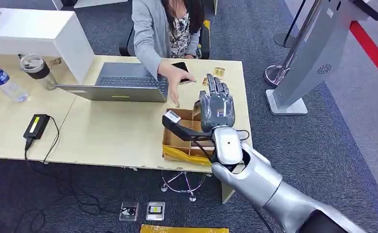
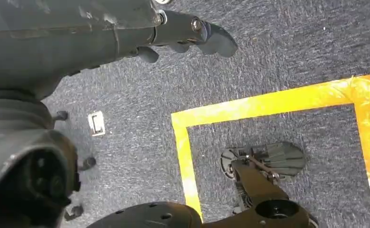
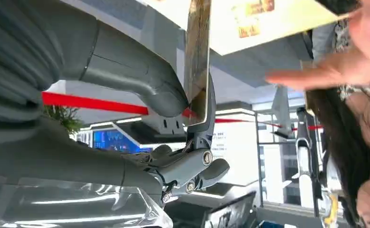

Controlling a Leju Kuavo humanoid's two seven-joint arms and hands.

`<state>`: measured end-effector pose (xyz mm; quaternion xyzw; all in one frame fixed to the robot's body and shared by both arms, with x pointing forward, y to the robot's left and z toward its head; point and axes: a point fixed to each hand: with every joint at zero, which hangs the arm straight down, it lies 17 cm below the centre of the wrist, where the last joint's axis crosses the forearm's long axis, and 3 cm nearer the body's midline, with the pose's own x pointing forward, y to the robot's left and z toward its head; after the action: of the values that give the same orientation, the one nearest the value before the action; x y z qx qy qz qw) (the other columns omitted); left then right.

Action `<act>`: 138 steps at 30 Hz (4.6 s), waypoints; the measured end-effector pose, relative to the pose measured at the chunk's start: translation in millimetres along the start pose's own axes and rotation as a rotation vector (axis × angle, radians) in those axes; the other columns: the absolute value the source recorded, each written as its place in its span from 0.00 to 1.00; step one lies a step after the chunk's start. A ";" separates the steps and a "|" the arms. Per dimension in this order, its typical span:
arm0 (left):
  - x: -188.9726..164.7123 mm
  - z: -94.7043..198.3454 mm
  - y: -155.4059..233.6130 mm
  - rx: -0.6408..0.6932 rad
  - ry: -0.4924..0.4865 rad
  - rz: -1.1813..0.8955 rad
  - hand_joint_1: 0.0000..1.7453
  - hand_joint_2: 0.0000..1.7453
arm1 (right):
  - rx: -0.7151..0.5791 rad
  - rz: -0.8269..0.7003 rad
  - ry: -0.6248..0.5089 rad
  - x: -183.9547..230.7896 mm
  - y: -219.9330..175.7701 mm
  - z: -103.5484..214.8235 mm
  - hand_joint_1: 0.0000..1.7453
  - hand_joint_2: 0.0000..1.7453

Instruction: Pass the card to the sensor for recognition and then transmit it.

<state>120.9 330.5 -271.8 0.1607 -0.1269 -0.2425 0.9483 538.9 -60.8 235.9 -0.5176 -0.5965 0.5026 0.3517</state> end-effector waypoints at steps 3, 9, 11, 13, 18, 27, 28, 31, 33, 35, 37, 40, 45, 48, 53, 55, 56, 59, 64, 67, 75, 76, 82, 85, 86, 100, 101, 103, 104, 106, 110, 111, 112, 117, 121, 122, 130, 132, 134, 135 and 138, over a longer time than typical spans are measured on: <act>4.0 -0.3 0.3 -0.007 -0.005 -0.008 0.00 0.00 | -0.015 0.016 0.003 -1.1 -8.4 -7.7 1.00 1.00; 8.7 -0.7 0.9 -0.015 -0.009 -0.010 0.00 0.00 | -0.023 0.028 0.001 2.3 -16.0 -14.5 1.00 1.00; 8.9 -0.6 0.5 -0.016 -0.008 -0.011 0.00 0.00 | -0.023 0.031 0.002 2.9 -16.0 -15.3 1.00 1.00; 9.4 -0.6 0.5 -0.018 -0.008 -0.012 0.00 0.00 | -0.020 0.036 0.002 4.0 -14.8 -15.6 1.00 1.00; 11.3 -0.7 0.7 -0.019 -0.012 -0.014 0.00 0.00 | -0.022 0.053 -0.002 8.4 -13.0 -16.7 0.35 1.00; 11.8 -0.6 -0.1 -0.023 -0.015 -0.023 0.00 0.00 | 0.063 0.047 -0.052 25.1 3.9 -14.2 0.00 0.00; 11.7 -0.6 -0.1 -0.023 -0.015 -0.024 0.00 0.00 | 0.064 0.040 -0.061 28.5 3.8 -14.1 0.00 0.00; 11.8 -0.6 0.1 -0.022 -0.015 -0.023 0.00 0.00 | 0.061 0.043 -0.070 32.5 3.5 -14.3 0.00 0.00; 11.5 -0.7 0.4 -0.020 -0.014 -0.023 0.00 0.00 | 0.051 0.054 -0.067 31.0 1.8 -15.5 0.00 0.00; 10.6 -0.7 0.7 -0.017 -0.012 -0.019 0.00 0.00 | 0.045 0.058 -0.053 27.0 -1.0 -18.0 0.00 0.00; 9.8 -0.7 0.9 -0.014 -0.012 -0.015 0.00 0.00 | 0.047 0.060 -0.044 21.6 -2.0 -20.4 0.00 0.00; 6.9 0.0 -1.3 -0.013 -0.017 -0.003 0.00 0.00 | 0.053 0.078 -0.031 4.2 -0.3 -22.1 0.00 0.00; 0.1 1.1 -5.1 -0.018 -0.011 0.001 0.00 0.00 | 0.064 0.085 0.068 -53.8 7.7 -17.7 0.00 0.00; -4.6 1.7 -6.7 -0.015 -0.009 0.000 0.00 0.00 | 0.021 0.072 0.146 -104.2 9.6 -9.2 0.00 0.00; -10.8 1.8 -5.1 -0.001 -0.001 0.000 0.00 0.00 | -0.001 0.041 0.320 -213.9 27.5 26.6 0.00 0.00; -11.6 1.6 -3.6 0.007 0.001 0.006 0.00 0.00 | -0.031 -0.044 0.398 -255.7 35.6 50.2 0.00 0.00; -12.0 1.5 -3.1 0.010 0.003 0.009 0.00 0.00 | -0.050 -0.092 0.429 -269.2 39.7 61.1 0.00 0.00; -13.2 1.1 0.2 0.026 0.011 0.028 0.00 0.00 | -0.154 -0.326 0.574 -320.0 43.2 93.9 0.00 0.00; -14.1 0.5 4.1 0.044 0.021 0.056 0.00 0.00 | -0.120 -0.610 0.793 -373.7 97.6 156.8 0.00 0.00; -14.0 0.2 5.6 0.049 0.025 0.073 0.00 0.00 | -0.065 -0.700 0.890 -391.1 135.3 194.5 0.00 0.00; -24.8 0.0 6.8 0.041 0.080 0.083 0.00 0.00 | 0.125 -0.773 1.126 -406.3 234.6 317.1 0.00 0.00; -25.7 -0.2 8.3 0.043 0.083 0.085 0.00 0.00 | 0.153 -0.782 1.156 -404.1 247.2 334.0 0.00 0.00; -27.0 -0.6 10.7 0.050 0.092 0.106 0.00 0.00 | 0.389 -0.799 1.331 -371.8 310.6 431.0 0.00 0.00; -27.3 -0.9 12.4 0.056 0.094 0.112 0.00 0.00 | 0.492 -0.807 1.394 -348.3 331.4 469.7 0.00 0.00; -27.5 -1.0 13.1 0.058 0.095 0.115 0.00 0.00 | 0.525 -0.811 1.412 -340.6 336.9 481.8 0.00 0.00; -29.8 -1.5 15.1 0.050 0.104 0.134 0.00 0.00 | 1.010 -0.743 1.470 -248.6 372.3 598.7 0.00 0.00; -29.9 -1.6 15.2 0.050 0.104 0.134 0.00 0.00 | 1.017 -0.737 1.478 -247.5 372.1 603.4 0.00 0.00; -29.9 -1.5 14.8 0.048 0.104 0.133 0.00 0.00 | 1.033 -0.728 1.495 -245.9 371.7 611.2 0.00 0.00; -29.8 -1.5 14.8 0.048 0.104 0.131 0.00 0.00 | 1.045 -0.728 1.497 -244.0 371.9 614.2 0.00 0.00; -29.5 -1.5 14.5 0.046 0.102 0.128 0.00 0.00 | 1.079 -0.732 1.494 -237.7 372.9 619.6 0.00 0.00; -28.7 -1.2 11.6 0.032 0.100 0.125 0.00 0.00 | 1.104 -0.739 1.502 -230.8 373.6 626.7 0.00 0.00; -28.7 -1.1 10.8 0.028 0.101 0.133 0.00 0.00 | 1.105 -0.739 1.502 -230.3 373.6 627.8 0.00 0.00; -28.1 -1.0 9.9 0.025 0.099 0.139 0.00 0.00 | 1.107 -0.736 1.502 -230.5 373.5 629.2 0.00 0.00; -22.8 -1.2 9.2 0.022 0.069 0.129 0.00 0.00 | 1.088 -0.740 1.484 -232.1 374.0 629.2 0.00 0.00; -12.7 -1.9 14.6 0.056 0.022 0.138 0.00 0.00 | 1.028 -0.782 1.388 -230.3 377.6 610.3 0.00 0.00; -11.7 -2.0 15.7 0.063 0.017 0.138 0.00 0.00 | 1.029 -0.781 1.380 -229.0 377.9 609.6 0.00 0.00; -7.5 -2.3 18.8 0.079 -0.003 0.126 0.00 0.00 | 1.062 -0.765 1.354 -222.9 378.8 613.1 0.00 0.00; -6.7 -2.2 18.0 0.076 -0.006 0.124 0.00 0.00 | 1.072 -0.759 1.362 -222.1 378.6 616.1 0.00 0.00; -5.6 -2.0 17.6 0.078 -0.009 0.124 0.00 0.00 | 1.060 -0.751 1.372 -225.4 377.9 616.9 0.00 0.00; -5.2 -2.0 17.4 0.078 -0.010 0.124 0.00 0.00 | 1.054 -0.749 1.374 -226.6 377.6 616.9 0.00 0.00; -3.5 -1.6 14.9 0.069 -0.017 0.119 0.00 0.00 | 1.051 -0.757 1.369 -226.4 377.9 616.4 0.00 0.00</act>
<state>124.7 345.1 -268.4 0.1832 -0.1525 -0.1825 0.9539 108.4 -441.3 -258.0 -0.2473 -0.0856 0.1463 0.9540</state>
